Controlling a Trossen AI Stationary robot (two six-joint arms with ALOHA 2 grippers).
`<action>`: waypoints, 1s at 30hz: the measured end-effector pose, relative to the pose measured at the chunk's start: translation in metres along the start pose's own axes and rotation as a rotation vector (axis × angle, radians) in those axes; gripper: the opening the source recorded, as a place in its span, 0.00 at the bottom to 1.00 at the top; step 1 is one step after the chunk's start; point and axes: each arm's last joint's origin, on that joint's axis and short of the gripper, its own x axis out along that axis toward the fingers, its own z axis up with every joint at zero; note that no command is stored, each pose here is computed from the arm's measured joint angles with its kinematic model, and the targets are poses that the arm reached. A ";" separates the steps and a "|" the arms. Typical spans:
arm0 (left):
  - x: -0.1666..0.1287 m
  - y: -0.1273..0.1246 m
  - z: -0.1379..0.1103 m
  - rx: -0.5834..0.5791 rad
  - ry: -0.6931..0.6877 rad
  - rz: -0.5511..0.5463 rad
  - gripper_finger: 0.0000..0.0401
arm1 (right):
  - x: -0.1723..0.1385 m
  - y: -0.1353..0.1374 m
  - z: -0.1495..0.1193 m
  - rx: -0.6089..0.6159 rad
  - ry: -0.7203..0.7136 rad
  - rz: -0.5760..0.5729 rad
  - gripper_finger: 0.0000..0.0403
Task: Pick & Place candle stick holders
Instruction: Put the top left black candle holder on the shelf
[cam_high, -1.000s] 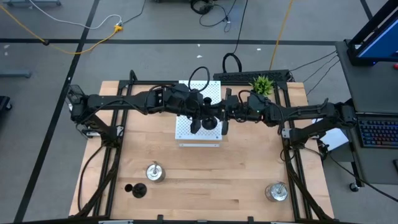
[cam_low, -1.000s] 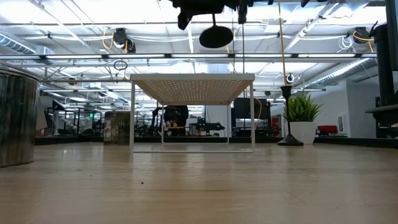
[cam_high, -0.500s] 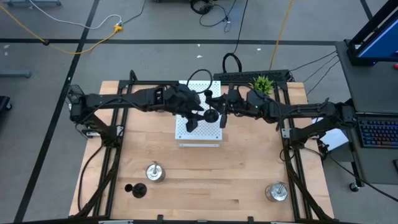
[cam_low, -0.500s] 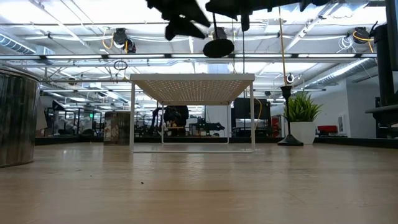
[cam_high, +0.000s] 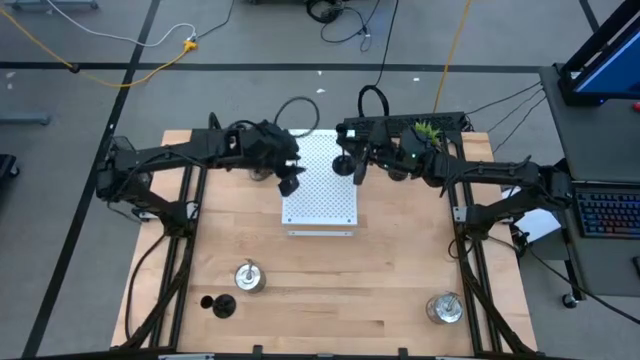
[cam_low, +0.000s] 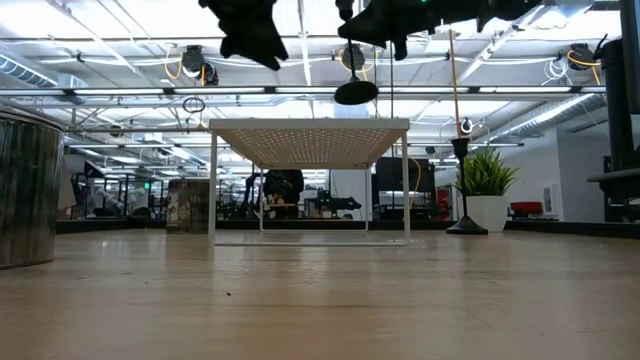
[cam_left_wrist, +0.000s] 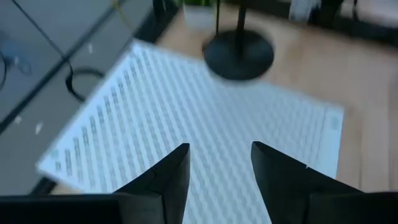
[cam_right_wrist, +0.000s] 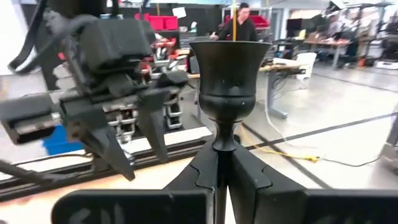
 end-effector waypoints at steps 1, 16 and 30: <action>-0.001 0.004 -0.003 -0.011 0.000 0.006 0.42 | 0.000 -0.003 0.001 -0.002 -0.006 -0.009 0.02; -0.008 0.031 -0.051 -0.147 -0.137 -0.031 0.33 | 0.030 -0.040 -0.016 0.058 -0.126 0.078 0.02; -0.065 0.066 -0.101 -0.237 -0.338 0.087 0.33 | 0.041 -0.071 -0.036 0.030 -0.099 -0.046 0.02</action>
